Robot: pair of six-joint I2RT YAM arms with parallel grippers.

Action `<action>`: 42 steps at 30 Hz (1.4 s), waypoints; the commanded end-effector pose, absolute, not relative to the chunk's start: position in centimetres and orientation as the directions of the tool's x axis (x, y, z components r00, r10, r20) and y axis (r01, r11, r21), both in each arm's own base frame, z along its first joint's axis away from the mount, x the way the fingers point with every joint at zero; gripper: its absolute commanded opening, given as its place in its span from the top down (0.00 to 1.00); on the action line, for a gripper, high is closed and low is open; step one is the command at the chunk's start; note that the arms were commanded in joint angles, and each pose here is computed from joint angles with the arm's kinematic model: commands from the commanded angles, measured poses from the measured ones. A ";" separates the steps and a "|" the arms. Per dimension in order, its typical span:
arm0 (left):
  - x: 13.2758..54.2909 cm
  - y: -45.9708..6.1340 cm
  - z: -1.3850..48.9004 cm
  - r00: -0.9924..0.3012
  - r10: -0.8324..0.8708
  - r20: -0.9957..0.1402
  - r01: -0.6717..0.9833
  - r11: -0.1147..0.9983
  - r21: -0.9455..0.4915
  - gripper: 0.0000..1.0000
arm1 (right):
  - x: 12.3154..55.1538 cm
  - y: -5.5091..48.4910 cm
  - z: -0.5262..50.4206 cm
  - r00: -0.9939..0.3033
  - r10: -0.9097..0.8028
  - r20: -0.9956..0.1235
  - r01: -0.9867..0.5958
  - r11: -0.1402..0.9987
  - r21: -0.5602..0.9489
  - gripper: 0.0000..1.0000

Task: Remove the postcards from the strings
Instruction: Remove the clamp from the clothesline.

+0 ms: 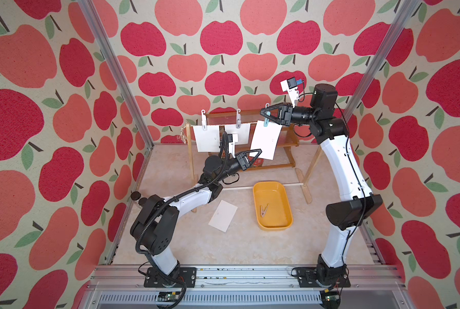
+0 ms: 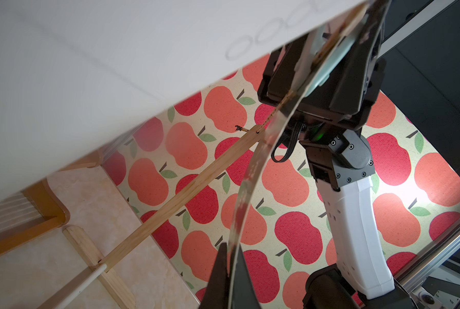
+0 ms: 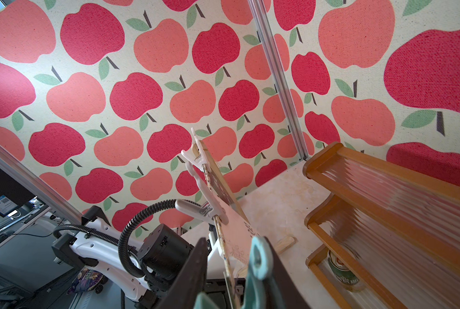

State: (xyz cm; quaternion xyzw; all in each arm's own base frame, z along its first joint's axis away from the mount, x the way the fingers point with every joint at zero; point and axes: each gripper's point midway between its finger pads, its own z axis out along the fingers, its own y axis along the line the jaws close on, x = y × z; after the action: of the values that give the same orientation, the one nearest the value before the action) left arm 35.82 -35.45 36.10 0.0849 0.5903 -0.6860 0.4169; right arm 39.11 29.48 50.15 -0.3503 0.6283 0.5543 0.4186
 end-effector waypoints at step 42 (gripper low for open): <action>31.9 -35.8 31.5 -0.676 -0.429 -0.600 0.633 0.080 -0.770 1.00 | 38.6 27.3 53.9 -0.276 0.094 -0.957 -0.901 0.320 0.291 0.71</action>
State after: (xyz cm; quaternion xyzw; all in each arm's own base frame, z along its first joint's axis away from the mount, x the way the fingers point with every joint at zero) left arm 32.69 -36.51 29.80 0.0728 0.6408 -0.6714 0.3650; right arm 39.50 27.94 52.49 -0.3187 0.6410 0.4985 0.4890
